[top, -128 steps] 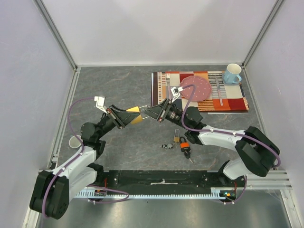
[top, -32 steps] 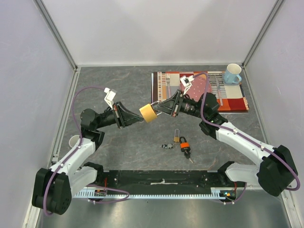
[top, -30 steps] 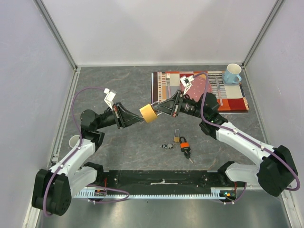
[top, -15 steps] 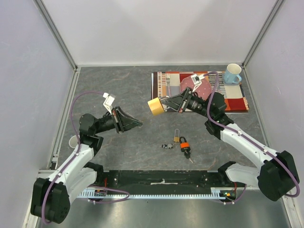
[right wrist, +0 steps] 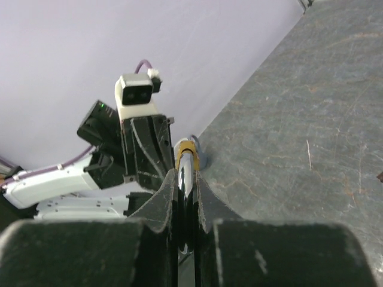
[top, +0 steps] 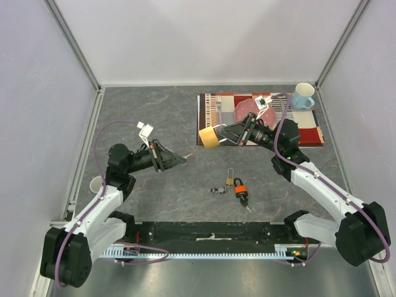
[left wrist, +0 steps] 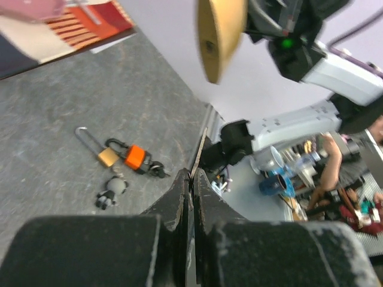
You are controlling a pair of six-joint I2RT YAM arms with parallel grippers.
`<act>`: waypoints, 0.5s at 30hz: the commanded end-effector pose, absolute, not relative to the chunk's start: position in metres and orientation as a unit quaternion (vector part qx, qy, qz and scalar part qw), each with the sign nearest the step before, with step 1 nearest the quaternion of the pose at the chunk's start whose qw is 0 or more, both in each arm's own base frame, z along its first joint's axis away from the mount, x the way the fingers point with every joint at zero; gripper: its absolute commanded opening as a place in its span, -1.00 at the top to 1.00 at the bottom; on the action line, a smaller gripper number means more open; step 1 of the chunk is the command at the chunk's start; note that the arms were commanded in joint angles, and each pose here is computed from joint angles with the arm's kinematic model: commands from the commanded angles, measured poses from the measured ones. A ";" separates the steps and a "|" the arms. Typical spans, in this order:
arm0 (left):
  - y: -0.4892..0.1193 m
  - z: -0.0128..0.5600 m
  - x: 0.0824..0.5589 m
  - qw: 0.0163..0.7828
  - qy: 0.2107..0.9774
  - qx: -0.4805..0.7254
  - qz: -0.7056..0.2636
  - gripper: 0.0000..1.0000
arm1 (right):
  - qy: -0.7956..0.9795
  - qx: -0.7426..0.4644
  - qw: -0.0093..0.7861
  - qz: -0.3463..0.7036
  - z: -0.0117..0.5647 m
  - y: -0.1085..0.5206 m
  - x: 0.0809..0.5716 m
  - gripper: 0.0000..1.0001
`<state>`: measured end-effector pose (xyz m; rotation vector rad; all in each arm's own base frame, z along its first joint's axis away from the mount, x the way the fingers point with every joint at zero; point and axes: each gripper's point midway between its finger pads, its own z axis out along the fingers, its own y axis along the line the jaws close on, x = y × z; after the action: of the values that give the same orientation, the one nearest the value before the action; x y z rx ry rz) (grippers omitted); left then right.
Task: Lock with the key
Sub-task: Lock the lock, then place the lock at the center of the board.
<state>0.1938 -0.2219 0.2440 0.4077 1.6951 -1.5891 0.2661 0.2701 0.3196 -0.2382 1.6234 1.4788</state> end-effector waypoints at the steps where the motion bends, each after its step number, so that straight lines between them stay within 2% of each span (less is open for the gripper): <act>1: -0.216 0.223 0.226 0.396 0.716 0.109 -0.564 0.95 | 0.625 -0.153 0.482 0.595 0.343 0.272 0.261 1.00; 6: -0.203 0.194 0.243 0.395 0.767 0.060 -0.503 0.96 | 0.674 -0.167 0.442 0.569 0.304 0.280 0.274 1.00; 15: -0.163 0.128 0.247 0.348 0.855 -0.062 -0.380 0.96 | 0.741 -0.198 0.316 0.558 0.226 0.311 0.287 1.00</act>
<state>0.2419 -0.1888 0.1520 -0.0439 2.1117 -1.1925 0.2851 0.2930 0.2052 -0.3472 2.0205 1.4400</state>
